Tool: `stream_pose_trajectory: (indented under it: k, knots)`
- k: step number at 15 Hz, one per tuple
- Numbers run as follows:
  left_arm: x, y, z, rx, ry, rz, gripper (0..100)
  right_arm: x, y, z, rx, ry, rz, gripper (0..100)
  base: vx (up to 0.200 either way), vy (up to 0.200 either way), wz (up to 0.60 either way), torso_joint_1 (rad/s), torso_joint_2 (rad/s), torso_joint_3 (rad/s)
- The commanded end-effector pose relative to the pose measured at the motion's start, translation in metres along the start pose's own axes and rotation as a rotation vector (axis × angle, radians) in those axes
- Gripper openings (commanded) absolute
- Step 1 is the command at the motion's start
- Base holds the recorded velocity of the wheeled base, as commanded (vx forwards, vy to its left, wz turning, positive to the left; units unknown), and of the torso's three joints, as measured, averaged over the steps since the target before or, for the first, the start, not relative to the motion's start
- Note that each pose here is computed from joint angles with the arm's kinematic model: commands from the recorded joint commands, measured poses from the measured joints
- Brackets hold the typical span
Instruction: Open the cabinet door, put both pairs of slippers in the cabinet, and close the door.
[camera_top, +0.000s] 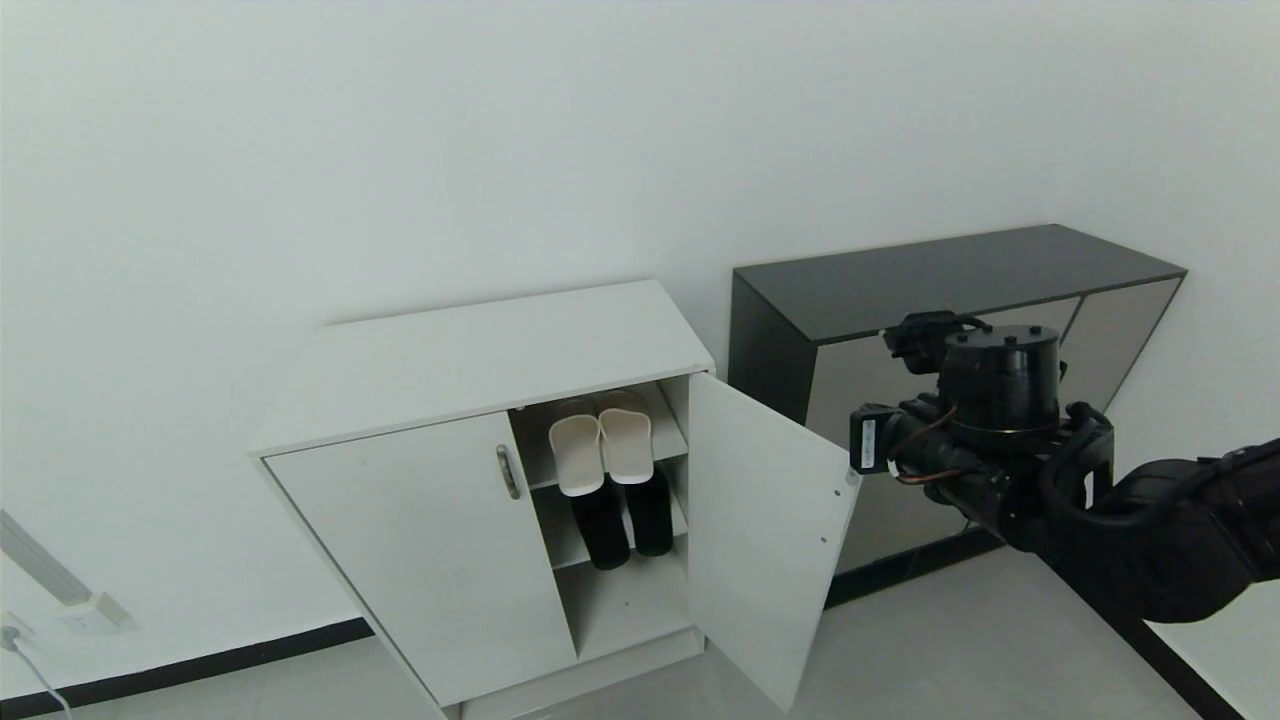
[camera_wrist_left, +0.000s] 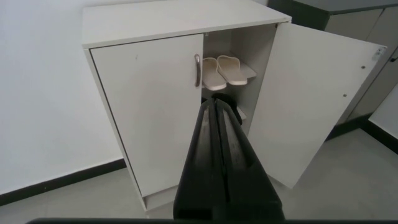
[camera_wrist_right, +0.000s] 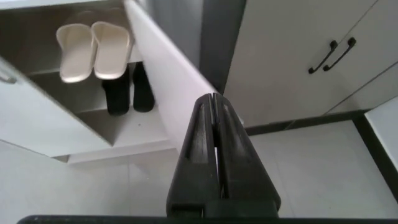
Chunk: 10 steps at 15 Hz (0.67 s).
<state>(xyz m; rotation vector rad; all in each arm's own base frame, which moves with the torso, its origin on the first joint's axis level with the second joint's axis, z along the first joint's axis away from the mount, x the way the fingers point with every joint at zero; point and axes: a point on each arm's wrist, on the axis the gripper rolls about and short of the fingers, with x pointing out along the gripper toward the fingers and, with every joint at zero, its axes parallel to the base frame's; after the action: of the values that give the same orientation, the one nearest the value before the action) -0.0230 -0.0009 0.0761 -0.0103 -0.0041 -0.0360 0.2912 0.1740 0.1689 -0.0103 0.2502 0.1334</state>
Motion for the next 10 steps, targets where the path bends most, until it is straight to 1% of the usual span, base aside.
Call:
stream_pose_trajectory:
  k: [1,3,5,7,10]
  knots:
    - [0.0,0.0,0.0,0.0,0.001,-0.001,0,0.022,-0.018,-0.003,0.008,0.026,-0.053,0,0.0,0.0,0.0,0.0,0.0,0.0]
    - [0.0,0.0,0.0,0.0,0.001,-0.001,0,0.041,-0.029,-0.01,0.014,0.052,-0.071,0,0.0,0.0,0.0,0.0,0.0,0.0]
    - [0.0,0.0,0.0,0.0,0.001,0.001,0,0.056,-0.035,-0.017,0.022,0.073,-0.067,0,0.0,0.0,0.0,0.0,0.0,0.0]
    - [0.0,0.0,0.0,0.0,0.001,-0.001,0,0.069,-0.035,-0.021,0.028,0.084,-0.031,0,0.0,0.0,0.0,0.0,0.0,0.0]
    - [0.0,0.0,0.0,0.0,0.001,-0.001,0,0.085,-0.031,-0.02,0.054,0.073,0.01,0,0.0,0.0,0.0,0.0,0.0,0.0]
